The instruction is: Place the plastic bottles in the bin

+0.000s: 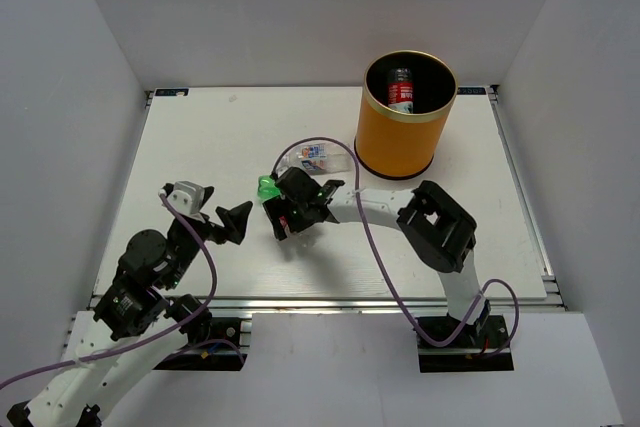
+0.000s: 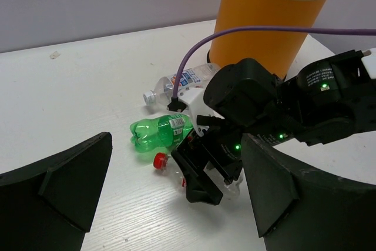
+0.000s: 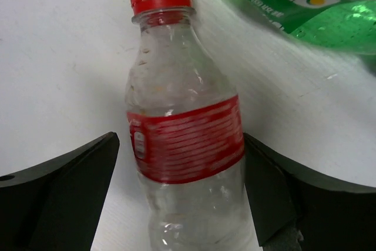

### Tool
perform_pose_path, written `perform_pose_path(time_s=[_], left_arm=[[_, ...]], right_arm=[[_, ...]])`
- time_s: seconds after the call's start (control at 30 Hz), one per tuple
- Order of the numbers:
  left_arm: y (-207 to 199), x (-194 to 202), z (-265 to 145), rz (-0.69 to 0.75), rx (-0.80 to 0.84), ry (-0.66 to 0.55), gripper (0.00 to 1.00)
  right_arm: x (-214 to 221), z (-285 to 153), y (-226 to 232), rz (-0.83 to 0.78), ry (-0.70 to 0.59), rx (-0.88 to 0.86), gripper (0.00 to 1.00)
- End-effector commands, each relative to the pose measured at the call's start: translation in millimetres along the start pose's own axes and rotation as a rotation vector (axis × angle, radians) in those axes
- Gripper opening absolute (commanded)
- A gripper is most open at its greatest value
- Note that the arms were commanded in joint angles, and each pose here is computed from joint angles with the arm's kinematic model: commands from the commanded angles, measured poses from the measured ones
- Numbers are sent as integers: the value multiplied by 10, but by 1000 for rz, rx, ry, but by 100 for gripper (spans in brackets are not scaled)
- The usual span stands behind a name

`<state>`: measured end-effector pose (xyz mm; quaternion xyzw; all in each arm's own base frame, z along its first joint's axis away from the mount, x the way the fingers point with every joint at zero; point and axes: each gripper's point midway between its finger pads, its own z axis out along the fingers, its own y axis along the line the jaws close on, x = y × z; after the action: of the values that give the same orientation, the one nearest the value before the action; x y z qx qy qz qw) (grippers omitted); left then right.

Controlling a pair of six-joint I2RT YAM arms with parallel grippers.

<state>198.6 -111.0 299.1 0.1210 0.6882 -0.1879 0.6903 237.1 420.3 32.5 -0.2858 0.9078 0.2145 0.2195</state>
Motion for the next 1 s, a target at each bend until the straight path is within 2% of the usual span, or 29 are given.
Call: perform_pose_path(time_s=[0.0, 0.07, 0.1, 0.2, 0.23, 0.3, 0.33, 0.4, 0.43, 0.47, 0.67, 0.7, 0.87, 0.93, 0.97], left_arm=[[-15, -51, -8, 2, 11, -19, 100], [-3, 45, 46, 10, -1, 14, 100], [-14, 46, 76, 1, -1, 16, 100], [32, 278, 208, -22, -58, 122, 100], [75, 336, 242, -28, -94, 154, 100], [170, 528, 317, -34, -181, 260, 100], [301, 519, 331, -93, -288, 267, 100], [381, 777, 343, -103, -383, 392, 100], [371, 752, 363, -179, -423, 394, 100], [375, 844, 361, -221, -468, 435, 100], [259, 884, 526, -434, -502, 386, 100], [227, 943, 560, -451, -498, 398, 100], [8, 1149, 815, -418, -425, 527, 100], [3, 1267, 908, -328, -407, 585, 100], [-25, 1251, 954, -218, -335, 614, 100]], right_arm=[[-11, 98, -111, -94, -11, 102, 87], [6, 106, -135, -164, -9, 118, 81], [27, 89, -116, -178, -3, 105, 62], [70, -15, -10, -254, 14, 0, 28], [100, -46, 0, -270, 23, -14, 10], [189, -185, 80, -341, 39, -91, 0], [110, -366, 141, -377, 11, -124, 0], [89, -521, 97, -393, 4, -109, 0], [-119, -787, 65, -413, -77, -93, 0], [-290, -968, -163, -412, -131, -30, 0], [-794, -1811, -704, -358, -340, 140, 0], [-952, -2148, -747, -368, -429, 183, 0], [-1544, -3249, -948, -411, -748, 343, 0], [-1702, -3608, -1194, -434, -828, 499, 0], [-1892, -3840, -1294, -411, -936, 567, 0]])
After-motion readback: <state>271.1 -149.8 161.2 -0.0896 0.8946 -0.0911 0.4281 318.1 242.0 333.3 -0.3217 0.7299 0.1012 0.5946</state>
